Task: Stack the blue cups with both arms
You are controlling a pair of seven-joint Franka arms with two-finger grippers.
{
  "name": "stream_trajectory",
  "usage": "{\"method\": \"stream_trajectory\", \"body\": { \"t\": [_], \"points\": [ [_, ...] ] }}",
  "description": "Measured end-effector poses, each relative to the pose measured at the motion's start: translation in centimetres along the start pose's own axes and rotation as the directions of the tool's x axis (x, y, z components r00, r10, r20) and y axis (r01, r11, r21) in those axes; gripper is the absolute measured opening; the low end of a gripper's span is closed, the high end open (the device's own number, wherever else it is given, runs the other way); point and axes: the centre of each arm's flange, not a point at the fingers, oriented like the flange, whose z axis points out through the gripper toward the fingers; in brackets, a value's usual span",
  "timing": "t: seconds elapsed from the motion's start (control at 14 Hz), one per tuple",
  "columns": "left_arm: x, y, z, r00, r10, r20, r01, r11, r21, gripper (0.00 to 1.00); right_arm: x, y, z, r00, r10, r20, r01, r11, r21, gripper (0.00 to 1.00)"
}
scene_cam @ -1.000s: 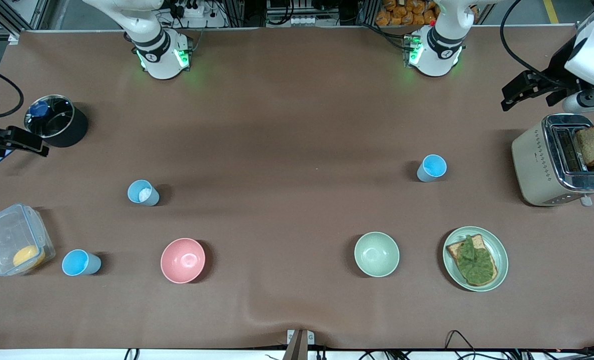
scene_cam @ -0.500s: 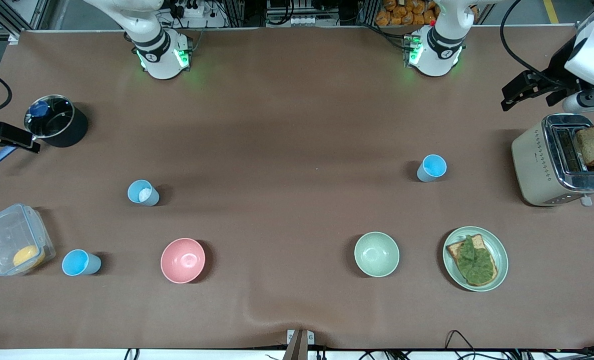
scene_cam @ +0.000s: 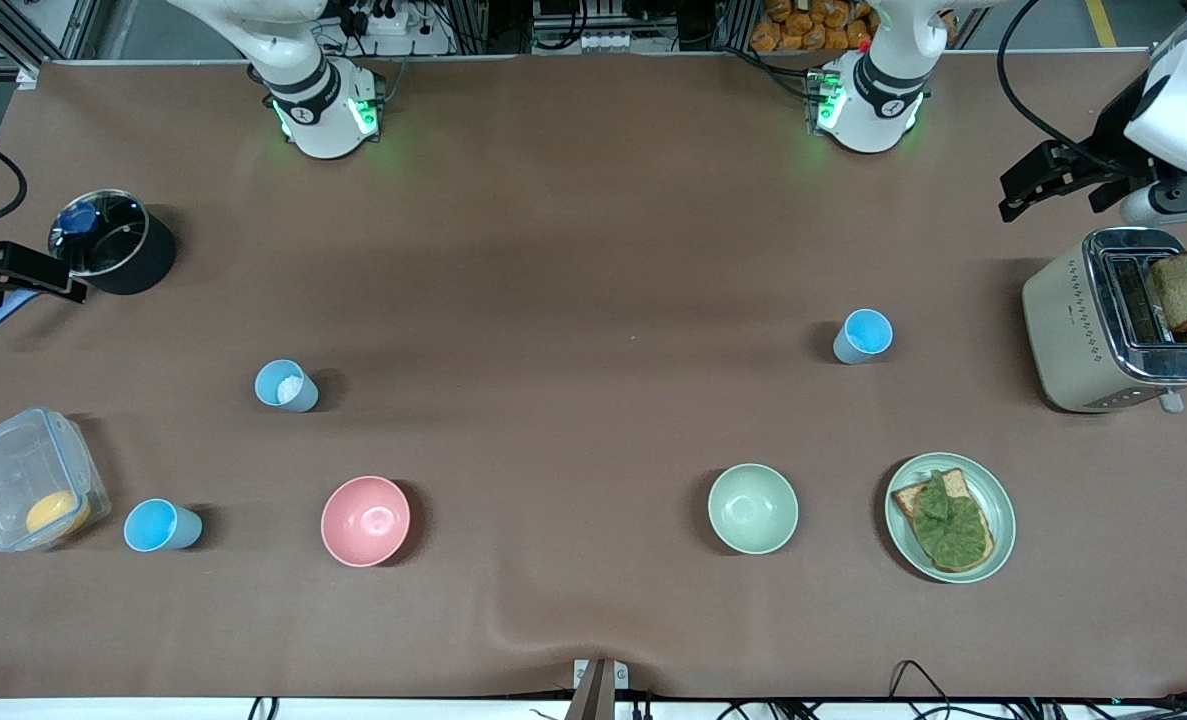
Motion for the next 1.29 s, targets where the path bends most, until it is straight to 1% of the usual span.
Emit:
{"method": "stream_trajectory", "body": {
  "t": [0.57,1.07,1.29],
  "points": [
    [0.0,-0.1,0.0,1.000,-0.002,0.000,0.002,1.000,0.000,1.00,0.0,0.2,0.5,1.000,0.004,0.009,-0.004,1.000,0.002,1.00],
    [0.0,-0.1,0.0,1.000,-0.002,0.000,0.002,1.000,0.000,1.00,0.1,0.6,0.0,1.000,0.008,-0.017,-0.008,1.000,-0.002,1.00],
    [0.0,-0.1,0.0,1.000,-0.002,0.000,0.002,1.000,0.000,1.00,-0.6,0.3,-1.1,0.999,-0.004,-0.036,0.003,1.000,-0.016,1.00]
  ]
}}
